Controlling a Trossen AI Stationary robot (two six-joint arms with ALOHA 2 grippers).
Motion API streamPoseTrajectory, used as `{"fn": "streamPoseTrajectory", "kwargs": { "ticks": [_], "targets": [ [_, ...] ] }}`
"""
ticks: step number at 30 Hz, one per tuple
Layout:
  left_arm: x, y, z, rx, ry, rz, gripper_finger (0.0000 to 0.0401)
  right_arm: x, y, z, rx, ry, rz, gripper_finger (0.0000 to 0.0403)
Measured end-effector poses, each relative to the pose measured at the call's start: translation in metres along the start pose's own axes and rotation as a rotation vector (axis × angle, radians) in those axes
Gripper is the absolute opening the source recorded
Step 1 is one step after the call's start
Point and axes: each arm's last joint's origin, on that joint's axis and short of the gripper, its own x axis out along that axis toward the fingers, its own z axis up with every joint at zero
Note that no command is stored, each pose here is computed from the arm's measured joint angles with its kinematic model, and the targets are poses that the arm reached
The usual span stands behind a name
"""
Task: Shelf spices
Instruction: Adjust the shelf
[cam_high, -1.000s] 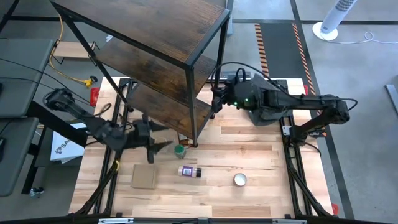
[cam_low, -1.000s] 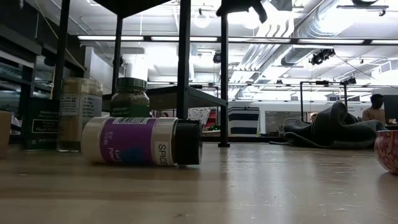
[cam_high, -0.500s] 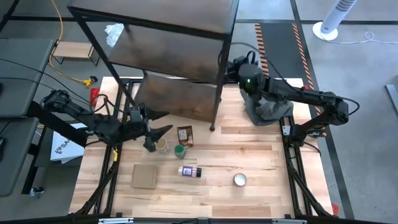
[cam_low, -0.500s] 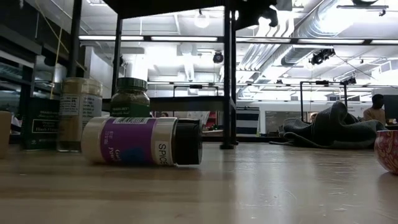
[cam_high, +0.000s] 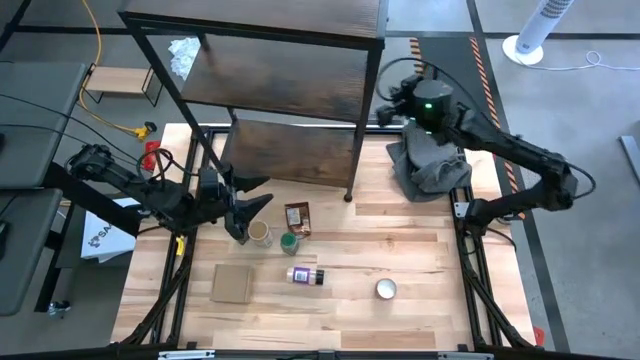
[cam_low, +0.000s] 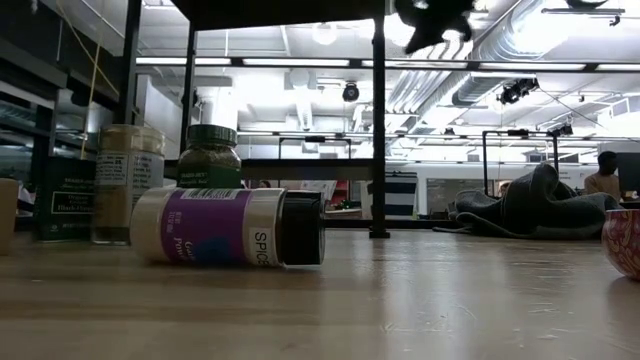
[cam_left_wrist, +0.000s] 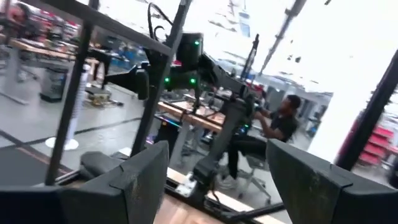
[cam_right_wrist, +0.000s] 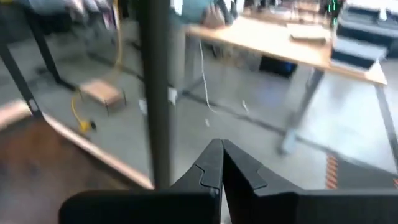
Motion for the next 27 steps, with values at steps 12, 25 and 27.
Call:
{"fn": "streamPoseTrajectory", "kwargs": {
  "ticks": [12,25,27],
  "targets": [
    [-0.016,-0.001,-0.007,0.081,0.494,-0.051,0.0245,-0.099,-0.042,-0.031,0.097,0.346,0.270,0.0000],
    [-0.032,0.004,0.019,0.187,0.682,-0.008,0.0214,-0.117,-0.010,-0.037,0.098,0.395,0.444,0.0000],
    [-0.031,0.003,0.017,0.184,0.682,0.000,0.0214,-0.116,-0.004,-0.039,0.080,0.408,0.455,0.0000]
  ]
}}
